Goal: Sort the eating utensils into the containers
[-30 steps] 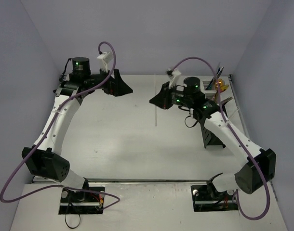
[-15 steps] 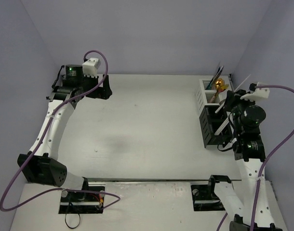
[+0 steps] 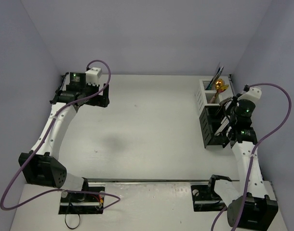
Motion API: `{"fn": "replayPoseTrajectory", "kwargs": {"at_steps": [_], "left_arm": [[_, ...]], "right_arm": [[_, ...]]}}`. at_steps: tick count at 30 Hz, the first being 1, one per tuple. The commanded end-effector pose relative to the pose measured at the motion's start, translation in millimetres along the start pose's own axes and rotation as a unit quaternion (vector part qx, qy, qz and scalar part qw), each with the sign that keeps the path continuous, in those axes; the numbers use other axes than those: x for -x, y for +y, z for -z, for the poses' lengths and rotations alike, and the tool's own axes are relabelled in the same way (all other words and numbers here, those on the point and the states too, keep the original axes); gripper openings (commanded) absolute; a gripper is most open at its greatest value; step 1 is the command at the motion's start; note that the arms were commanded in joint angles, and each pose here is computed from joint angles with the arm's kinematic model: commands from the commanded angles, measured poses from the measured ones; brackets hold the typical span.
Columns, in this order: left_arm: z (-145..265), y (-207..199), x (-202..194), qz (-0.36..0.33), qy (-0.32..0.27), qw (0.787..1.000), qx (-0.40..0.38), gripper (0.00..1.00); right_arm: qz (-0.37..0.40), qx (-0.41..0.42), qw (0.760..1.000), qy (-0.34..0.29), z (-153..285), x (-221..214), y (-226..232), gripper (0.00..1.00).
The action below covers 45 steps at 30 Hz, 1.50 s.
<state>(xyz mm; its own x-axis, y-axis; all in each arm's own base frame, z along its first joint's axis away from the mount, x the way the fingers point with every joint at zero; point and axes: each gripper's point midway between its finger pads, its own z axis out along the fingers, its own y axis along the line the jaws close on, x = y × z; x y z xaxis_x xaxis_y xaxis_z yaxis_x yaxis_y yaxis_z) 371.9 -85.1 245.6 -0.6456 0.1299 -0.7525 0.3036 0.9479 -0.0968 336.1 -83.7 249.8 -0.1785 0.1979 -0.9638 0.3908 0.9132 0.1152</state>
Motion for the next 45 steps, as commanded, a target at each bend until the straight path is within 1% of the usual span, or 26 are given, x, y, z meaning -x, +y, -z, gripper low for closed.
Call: {"fn": "replayPoseTrajectory", "kwargs": {"at_steps": [1,6,13,14,15,16,18,20,22,25,27,29,30,31,33,34,35,36,37,39,40,41,42,43,45], "left_arm": [[19,2,24,-0.019,-0.049,0.999,0.013,0.91],[11,4,21,-0.012,-0.039,0.999,0.013,0.91],[5,11,10,0.002,-0.023,0.999,0.021,0.91],[5,12,9,0.003,-0.022,0.999,0.023,0.91],[5,13,8,0.003,-0.021,0.999,0.025,0.91],[5,14,7,0.004,-0.019,0.999,0.026,0.91],[4,16,4,0.009,-0.015,0.999,0.029,0.91],[3,18,1,0.014,-0.008,0.999,0.03,0.91],[3,19,-1,0.019,-0.002,0.999,0.031,0.91],[4,20,-3,0.029,0.001,0.999,0.023,0.91],[5,21,-4,0.035,0.002,0.999,0.019,0.91],[7,24,-4,0.04,0.0,0.999,0.022,0.91],[8,27,-5,0.044,0.0,0.999,0.025,0.91],[9,30,-4,0.049,-0.002,0.998,0.029,0.91],[12,33,-3,0.055,-0.006,0.998,0.032,0.91],[13,36,-3,0.06,-0.008,0.998,0.035,0.91],[13,39,-2,0.063,-0.008,0.997,0.038,0.91],[13,42,-2,0.066,-0.008,0.997,0.042,0.91],[14,45,-2,0.069,-0.008,0.997,0.046,0.91],[13,48,-2,0.069,-0.008,0.996,0.052,0.91],[13,50,-3,0.066,-0.007,0.996,0.056,0.91],[13,53,-4,0.063,-0.005,0.996,0.064,0.91],[12,56,-6,0.062,-0.002,0.995,0.072,0.91],[10,58,-9,0.059,0.003,0.995,0.075,0.91],[5,63,-20,0.054,0.019,0.995,0.087,0.91]], "right_arm": [[-0.029,-0.017,0.998,-0.05,-4,21,-6,0.0],[-0.055,-0.026,0.998,-0.017,-11,-9,-12,0.0],[-0.08,-0.045,0.996,0.016,-17,-39,-20,0.0],[-0.08,-0.045,0.996,0.02,-17,-44,-20,0.0],[-0.081,-0.039,0.996,0.022,-17,-45,-19,0.04],[-0.083,-0.034,0.996,0.022,-16,-44,-17,0.1],[-0.086,-0.019,0.996,0.025,-13,-42,-12,0.35],[-0.087,0.007,0.996,0.017,-7,-30,-3,0.6],[-0.083,0.03,0.996,-0.004,2,-6,5,0.7],[-0.062,0.079,0.995,-0.027,14,24,22,0.81],[-0.031,0.117,0.991,-0.048,21,50,35,0.88],[0.012,0.17,0.983,-0.062,25,75,54,0.96],[0.04,0.207,0.975,-0.068,30,90,68,0.98],[0.057,0.229,0.971,-0.043,18,88,83,0.98],[0.09,0.238,0.966,-0.038,12,109,100,1.0],[0.121,0.245,0.962,-0.006,2,103,118,1.0],[0.137,0.259,0.956,0.008,-8,100,137,1.0],[0.155,0.261,0.951,0.054,-23,76,154,1.0],[0.163,0.278,0.945,0.064,-22,71,174,1.0],[0.174,0.289,0.937,0.086,-29,50,197,1.0],[0.18,0.295,0.933,0.102,-32,34,212,1.0],[0.179,0.297,0.93,0.121,-37,16,225,1.0],[0.17,0.3,0.929,0.132,-37,7,234,1.0],[0.164,0.299,0.928,0.152,-44,-10,238,1.0],[0.148,0.299,0.927,0.17,-53,-32,248,1.0]]}}
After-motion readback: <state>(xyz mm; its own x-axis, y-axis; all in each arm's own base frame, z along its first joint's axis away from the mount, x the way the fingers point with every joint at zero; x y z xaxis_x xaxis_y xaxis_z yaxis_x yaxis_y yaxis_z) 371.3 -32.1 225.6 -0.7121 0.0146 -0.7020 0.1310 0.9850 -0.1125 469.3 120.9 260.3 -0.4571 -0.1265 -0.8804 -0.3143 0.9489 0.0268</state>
